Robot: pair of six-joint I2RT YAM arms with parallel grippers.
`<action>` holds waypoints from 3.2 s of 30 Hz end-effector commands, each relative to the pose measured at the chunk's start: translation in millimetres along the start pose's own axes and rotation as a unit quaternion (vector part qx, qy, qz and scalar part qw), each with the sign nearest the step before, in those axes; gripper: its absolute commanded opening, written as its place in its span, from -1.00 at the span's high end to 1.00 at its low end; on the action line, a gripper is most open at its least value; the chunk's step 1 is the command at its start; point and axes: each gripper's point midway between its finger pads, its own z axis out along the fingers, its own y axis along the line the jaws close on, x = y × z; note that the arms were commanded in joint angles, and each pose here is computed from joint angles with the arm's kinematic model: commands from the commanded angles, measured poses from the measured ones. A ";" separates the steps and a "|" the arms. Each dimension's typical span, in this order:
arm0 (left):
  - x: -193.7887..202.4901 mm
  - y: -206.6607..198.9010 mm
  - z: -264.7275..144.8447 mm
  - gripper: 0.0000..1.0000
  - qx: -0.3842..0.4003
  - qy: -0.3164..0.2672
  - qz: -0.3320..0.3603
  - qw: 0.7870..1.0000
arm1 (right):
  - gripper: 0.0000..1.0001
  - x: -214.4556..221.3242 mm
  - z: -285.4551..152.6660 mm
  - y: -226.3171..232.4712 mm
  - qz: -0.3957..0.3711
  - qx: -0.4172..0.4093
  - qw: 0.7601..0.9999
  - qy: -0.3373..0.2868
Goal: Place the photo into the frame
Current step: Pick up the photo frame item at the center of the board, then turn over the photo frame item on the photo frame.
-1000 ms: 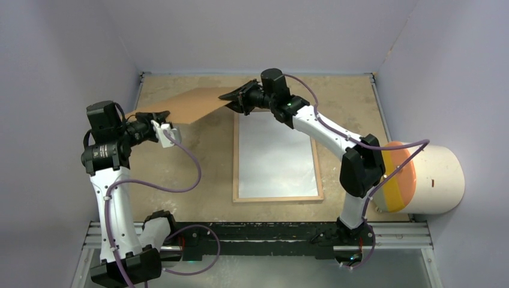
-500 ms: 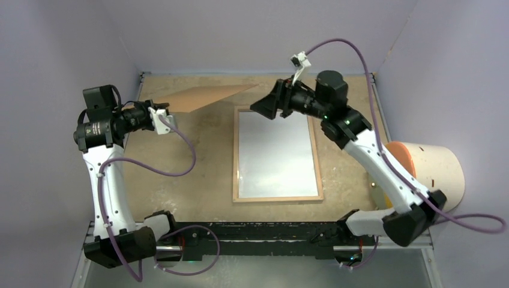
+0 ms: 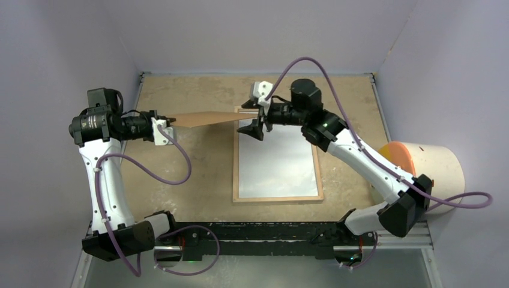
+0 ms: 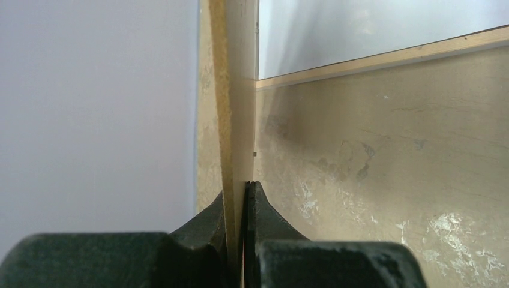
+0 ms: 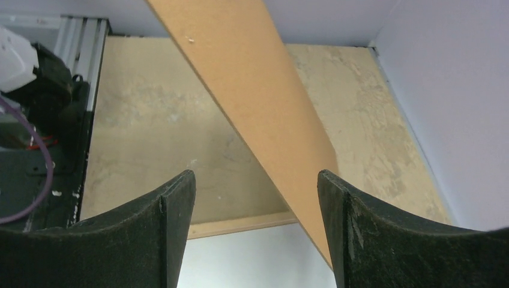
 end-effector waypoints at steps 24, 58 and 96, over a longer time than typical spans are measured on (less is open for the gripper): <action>-47.1 54.2 -16.8 -0.16 -0.093 -0.062 0.041 0.993 | 1.00 -32.1 56.6 -21.3 -0.166 0.050 0.984 -0.037; 139.0 29.2 35.0 -0.87 -0.137 0.126 -0.442 0.878 | 1.00 86.7 -152.4 -131.6 0.608 0.197 0.763 -0.103; 173.0 -61.6 69.9 -0.87 -0.038 0.158 -0.482 0.861 | 1.00 223.8 -149.4 -108.9 0.665 0.250 0.696 -0.109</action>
